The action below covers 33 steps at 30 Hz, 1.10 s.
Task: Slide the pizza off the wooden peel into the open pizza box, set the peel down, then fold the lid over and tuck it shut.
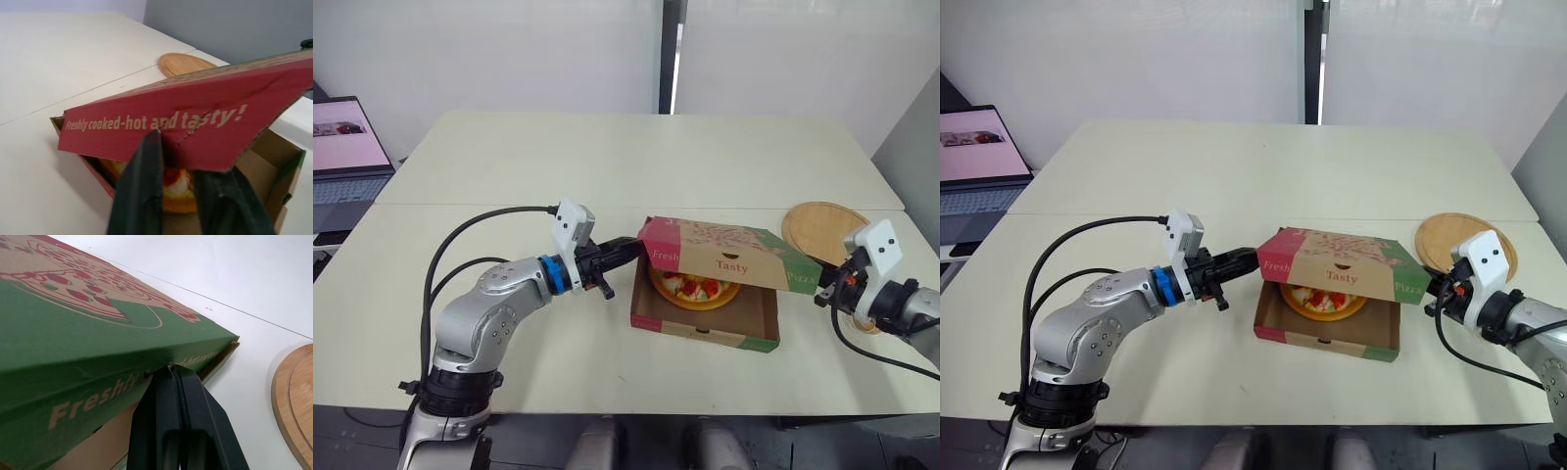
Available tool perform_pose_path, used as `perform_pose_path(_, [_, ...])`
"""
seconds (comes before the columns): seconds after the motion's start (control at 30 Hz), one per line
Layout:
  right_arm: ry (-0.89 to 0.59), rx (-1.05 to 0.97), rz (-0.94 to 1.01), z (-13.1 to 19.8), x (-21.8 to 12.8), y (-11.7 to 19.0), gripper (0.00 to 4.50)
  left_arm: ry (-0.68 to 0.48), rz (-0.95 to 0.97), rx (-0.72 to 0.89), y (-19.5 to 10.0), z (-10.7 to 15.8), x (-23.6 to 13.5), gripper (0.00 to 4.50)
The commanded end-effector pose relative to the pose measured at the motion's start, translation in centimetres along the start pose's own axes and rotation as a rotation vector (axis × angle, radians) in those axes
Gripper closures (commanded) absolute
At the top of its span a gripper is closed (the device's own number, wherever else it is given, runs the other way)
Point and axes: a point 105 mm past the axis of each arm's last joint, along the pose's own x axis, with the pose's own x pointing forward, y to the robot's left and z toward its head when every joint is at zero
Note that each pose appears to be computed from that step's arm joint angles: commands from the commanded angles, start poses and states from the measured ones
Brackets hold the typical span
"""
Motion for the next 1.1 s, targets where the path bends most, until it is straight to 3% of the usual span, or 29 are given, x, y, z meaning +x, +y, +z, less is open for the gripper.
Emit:
perform_pose_path(0.03, [-0.028,-0.040,0.019,0.9,-0.1,0.4,4.50,-0.025,-0.016,0.056,-0.2,0.9,0.2,2.29])
perform_pose_path(0.2, [-0.029,-0.043,0.011,0.9,-0.1,0.3,4.50,-0.037,-0.011,0.107,-0.1,1.2,0.4,0.67])
perform_pose_path(0.33, [-0.029,-0.043,0.006,0.9,-0.4,0.3,4.50,-0.031,-0.012,0.128,-0.7,1.0,0.1,0.67])
perform_pose_path(0.43, [-0.028,-0.041,0.004,0.7,-0.4,0.4,4.50,-0.045,0.019,0.146,-0.6,1.0,-0.2,1.30])
perform_pose_path(0.77, [-0.043,-0.023,0.014,0.7,0.0,1.1,4.50,-0.066,0.122,0.185,-0.7,0.4,-0.9,4.48])
perform_pose_path(1.0, [-0.082,-0.006,0.033,1.5,0.4,2.0,4.50,-0.140,0.138,0.100,-1.3,1.4,0.5,4.48])
perform_pose_path(1.1, [-0.089,0.010,0.036,1.3,0.6,2.7,4.50,-0.122,0.140,0.047,-1.6,0.5,0.4,4.48])
